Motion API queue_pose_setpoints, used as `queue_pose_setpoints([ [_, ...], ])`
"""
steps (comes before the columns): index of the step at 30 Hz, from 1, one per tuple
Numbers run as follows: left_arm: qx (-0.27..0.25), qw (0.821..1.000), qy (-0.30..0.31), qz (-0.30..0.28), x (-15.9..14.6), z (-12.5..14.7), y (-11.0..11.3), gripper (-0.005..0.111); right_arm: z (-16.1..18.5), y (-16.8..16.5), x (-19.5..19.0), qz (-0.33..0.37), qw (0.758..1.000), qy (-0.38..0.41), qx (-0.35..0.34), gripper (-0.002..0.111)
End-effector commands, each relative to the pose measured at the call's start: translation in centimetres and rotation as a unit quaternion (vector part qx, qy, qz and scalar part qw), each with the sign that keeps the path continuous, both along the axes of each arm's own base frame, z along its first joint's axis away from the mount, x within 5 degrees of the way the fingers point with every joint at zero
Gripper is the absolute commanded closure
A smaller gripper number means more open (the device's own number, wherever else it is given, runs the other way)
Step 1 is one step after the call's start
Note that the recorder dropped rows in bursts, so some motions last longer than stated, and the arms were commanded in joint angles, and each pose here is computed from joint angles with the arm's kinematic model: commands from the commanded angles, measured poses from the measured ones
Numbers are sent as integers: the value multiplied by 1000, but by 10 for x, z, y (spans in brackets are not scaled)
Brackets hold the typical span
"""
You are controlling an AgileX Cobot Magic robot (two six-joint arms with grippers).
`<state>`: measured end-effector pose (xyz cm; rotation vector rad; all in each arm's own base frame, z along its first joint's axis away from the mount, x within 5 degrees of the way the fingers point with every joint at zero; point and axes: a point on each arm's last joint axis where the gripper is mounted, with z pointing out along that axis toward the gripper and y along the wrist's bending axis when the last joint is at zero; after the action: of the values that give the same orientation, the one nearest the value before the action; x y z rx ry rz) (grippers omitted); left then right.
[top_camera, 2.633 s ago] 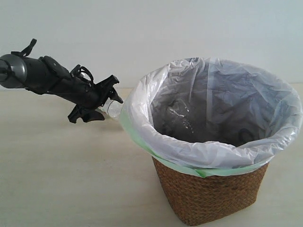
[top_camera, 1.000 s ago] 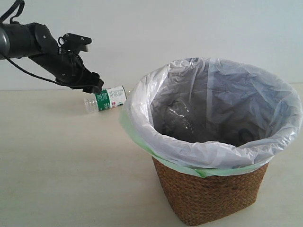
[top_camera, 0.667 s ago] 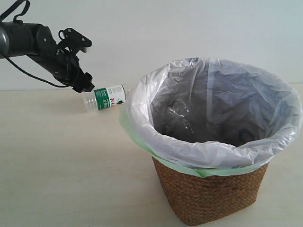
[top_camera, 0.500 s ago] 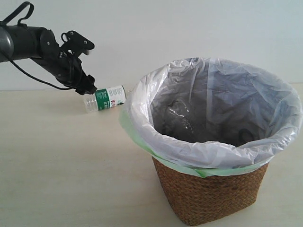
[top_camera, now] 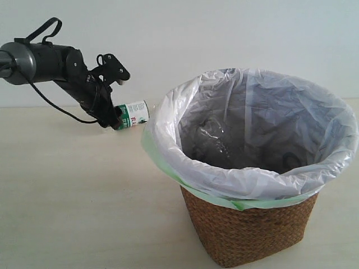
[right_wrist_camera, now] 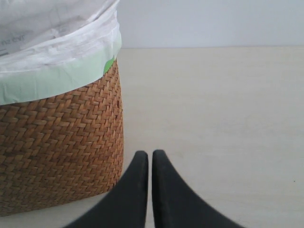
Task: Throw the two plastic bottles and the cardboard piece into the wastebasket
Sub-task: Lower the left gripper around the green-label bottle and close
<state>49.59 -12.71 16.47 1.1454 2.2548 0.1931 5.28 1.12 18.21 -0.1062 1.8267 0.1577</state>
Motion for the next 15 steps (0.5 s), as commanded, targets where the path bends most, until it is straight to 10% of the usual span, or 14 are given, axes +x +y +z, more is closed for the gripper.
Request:
queue_pose_setpoints([
  [1, 7, 1000, -25, -10, 3, 3, -2, 37, 1, -1, 0, -3, 1000, -8, -4, 108],
  [15, 30, 999, -31, -21, 8, -13, 1, 37, 1, -1, 0, -3, 1000, -8, -4, 108],
])
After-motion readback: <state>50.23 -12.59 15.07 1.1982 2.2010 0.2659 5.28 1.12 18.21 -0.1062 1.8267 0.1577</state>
